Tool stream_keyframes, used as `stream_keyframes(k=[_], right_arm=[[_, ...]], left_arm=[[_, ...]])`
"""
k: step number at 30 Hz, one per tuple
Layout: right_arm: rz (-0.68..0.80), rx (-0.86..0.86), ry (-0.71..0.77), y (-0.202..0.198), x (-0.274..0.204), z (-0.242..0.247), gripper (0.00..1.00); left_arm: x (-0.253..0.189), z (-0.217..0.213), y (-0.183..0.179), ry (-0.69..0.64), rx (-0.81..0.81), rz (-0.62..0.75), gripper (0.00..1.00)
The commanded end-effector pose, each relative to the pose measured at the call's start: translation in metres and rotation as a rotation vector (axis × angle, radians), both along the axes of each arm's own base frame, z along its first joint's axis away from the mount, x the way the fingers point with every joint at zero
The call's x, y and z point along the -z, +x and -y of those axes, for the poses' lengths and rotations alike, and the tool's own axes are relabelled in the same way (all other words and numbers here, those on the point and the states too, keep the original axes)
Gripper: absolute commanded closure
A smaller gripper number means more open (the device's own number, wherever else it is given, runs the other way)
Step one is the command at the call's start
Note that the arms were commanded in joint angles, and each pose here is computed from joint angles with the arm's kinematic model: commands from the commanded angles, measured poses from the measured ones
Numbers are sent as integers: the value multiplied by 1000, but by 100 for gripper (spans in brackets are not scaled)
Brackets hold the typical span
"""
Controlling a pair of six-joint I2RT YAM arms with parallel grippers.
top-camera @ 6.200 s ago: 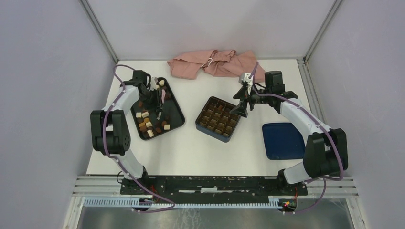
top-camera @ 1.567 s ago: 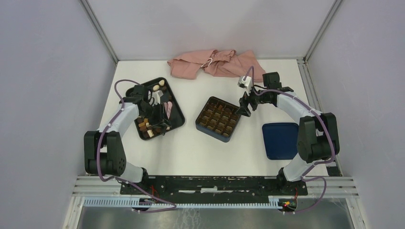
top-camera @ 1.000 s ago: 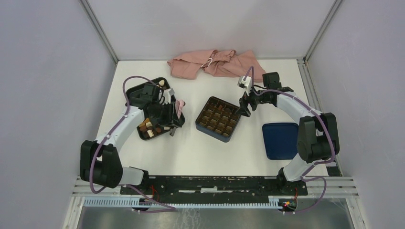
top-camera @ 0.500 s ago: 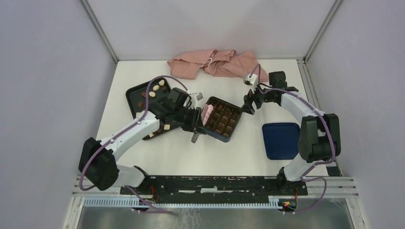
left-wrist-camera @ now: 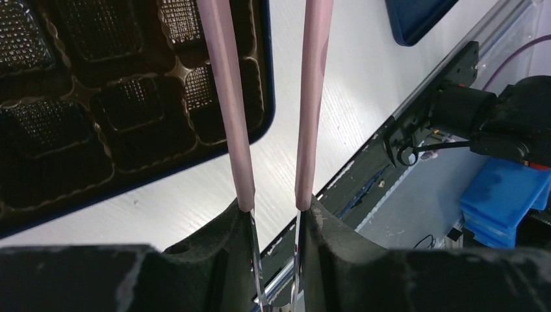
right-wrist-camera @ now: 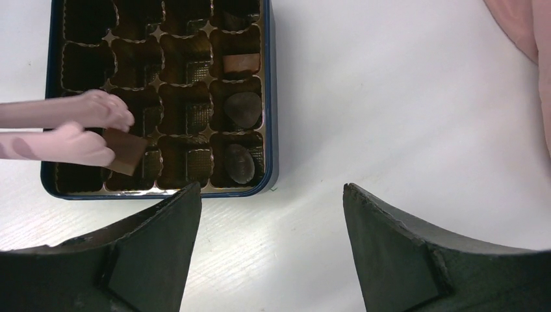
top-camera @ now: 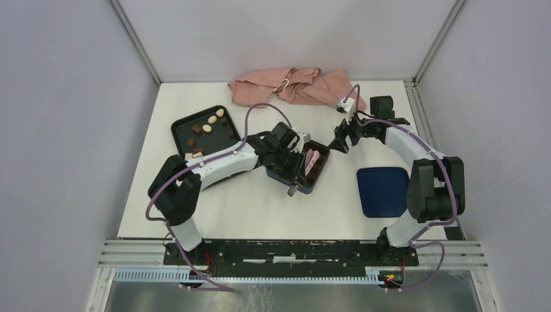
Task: Pack the chocolate
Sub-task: Place the fake chocolate in the packing box.
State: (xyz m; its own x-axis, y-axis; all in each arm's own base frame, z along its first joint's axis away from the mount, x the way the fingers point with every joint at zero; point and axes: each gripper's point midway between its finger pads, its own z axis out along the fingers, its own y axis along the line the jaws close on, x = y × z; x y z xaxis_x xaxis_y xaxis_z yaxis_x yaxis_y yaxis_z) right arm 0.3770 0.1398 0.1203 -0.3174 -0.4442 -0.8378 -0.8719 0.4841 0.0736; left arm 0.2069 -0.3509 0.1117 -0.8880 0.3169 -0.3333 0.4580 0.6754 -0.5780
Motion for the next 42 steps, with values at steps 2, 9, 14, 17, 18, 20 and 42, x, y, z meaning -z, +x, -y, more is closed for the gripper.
stream_keyframes(k=[2,9,14,17,18,20,42], right_arm=[[50,22,9,7,-16,5,15],[43,19,14,6,-14,5,15],[40,22,15,6,-12,6,15],[37,22,17,6,-12,6,15],[37,21,16,6,-12,6,15],[39,20,17,6,-12,6,15],[31,10,29,6,-12,4,14]], left_arm=[[2,17,14,11,5,37,87],[19,18,20,83,7,29,86],[26,15,19,125,12,13,83],[27,13,17,144,17,2,82],[27,13,17,146,18,1,81],[26,12,16,154,17,0,81],[20,15,18,202,54,-8,69]])
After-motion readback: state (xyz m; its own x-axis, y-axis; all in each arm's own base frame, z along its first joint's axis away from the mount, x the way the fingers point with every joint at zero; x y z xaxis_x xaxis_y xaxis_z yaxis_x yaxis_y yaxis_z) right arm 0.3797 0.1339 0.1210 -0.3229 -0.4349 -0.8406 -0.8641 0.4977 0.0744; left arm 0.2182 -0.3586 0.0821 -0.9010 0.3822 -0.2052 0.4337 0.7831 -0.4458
